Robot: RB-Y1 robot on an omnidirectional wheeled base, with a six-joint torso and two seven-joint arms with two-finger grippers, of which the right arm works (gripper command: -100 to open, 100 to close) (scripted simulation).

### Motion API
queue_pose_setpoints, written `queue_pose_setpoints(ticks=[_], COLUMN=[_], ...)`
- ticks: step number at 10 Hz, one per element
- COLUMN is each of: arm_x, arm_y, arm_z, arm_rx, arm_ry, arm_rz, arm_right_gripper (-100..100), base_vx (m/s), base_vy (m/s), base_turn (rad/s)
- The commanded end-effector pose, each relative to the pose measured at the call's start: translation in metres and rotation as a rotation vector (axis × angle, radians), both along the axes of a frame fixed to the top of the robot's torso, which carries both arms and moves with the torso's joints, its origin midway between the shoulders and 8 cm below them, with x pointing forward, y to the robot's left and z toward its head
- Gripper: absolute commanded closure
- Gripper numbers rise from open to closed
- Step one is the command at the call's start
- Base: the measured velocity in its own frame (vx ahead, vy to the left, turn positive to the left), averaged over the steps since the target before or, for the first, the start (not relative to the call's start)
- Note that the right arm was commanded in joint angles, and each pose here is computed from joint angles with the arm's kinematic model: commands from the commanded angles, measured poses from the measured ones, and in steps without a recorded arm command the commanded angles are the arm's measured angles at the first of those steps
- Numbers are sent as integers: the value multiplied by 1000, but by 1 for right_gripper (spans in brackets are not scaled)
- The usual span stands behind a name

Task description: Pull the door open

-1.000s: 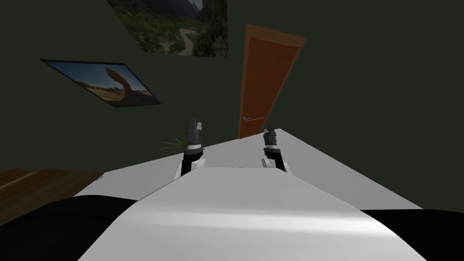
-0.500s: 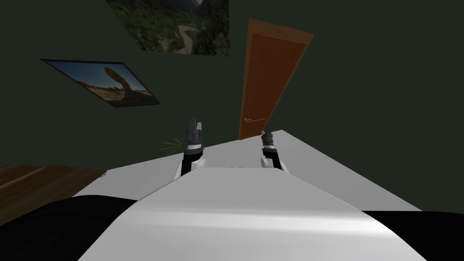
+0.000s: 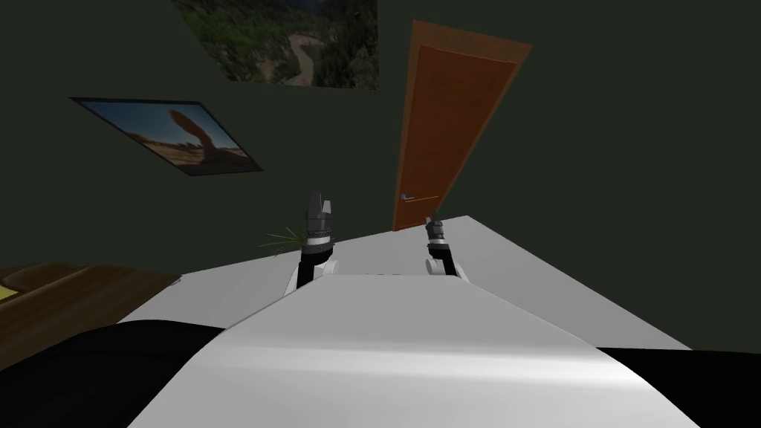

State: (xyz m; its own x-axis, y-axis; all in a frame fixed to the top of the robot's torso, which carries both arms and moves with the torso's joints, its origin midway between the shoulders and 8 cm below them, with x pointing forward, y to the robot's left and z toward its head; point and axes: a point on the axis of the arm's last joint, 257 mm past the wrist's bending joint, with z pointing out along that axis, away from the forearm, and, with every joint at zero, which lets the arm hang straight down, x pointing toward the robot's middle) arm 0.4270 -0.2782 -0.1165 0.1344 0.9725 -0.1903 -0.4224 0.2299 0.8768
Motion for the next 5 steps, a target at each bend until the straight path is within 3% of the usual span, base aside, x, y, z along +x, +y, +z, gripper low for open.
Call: queue_pose_setpoints(ticks=[1, 5], arm_x=[6, 18], arm_y=[-1, -3], arm_z=[-11, -41], arm_rx=[8, 28], arm_ry=[16, 58], arm_rz=[8, 25], arm_right_gripper=[-100, -100], base_vx=[95, 91], base_vy=[-58, -53], base_turn=[68, 67])
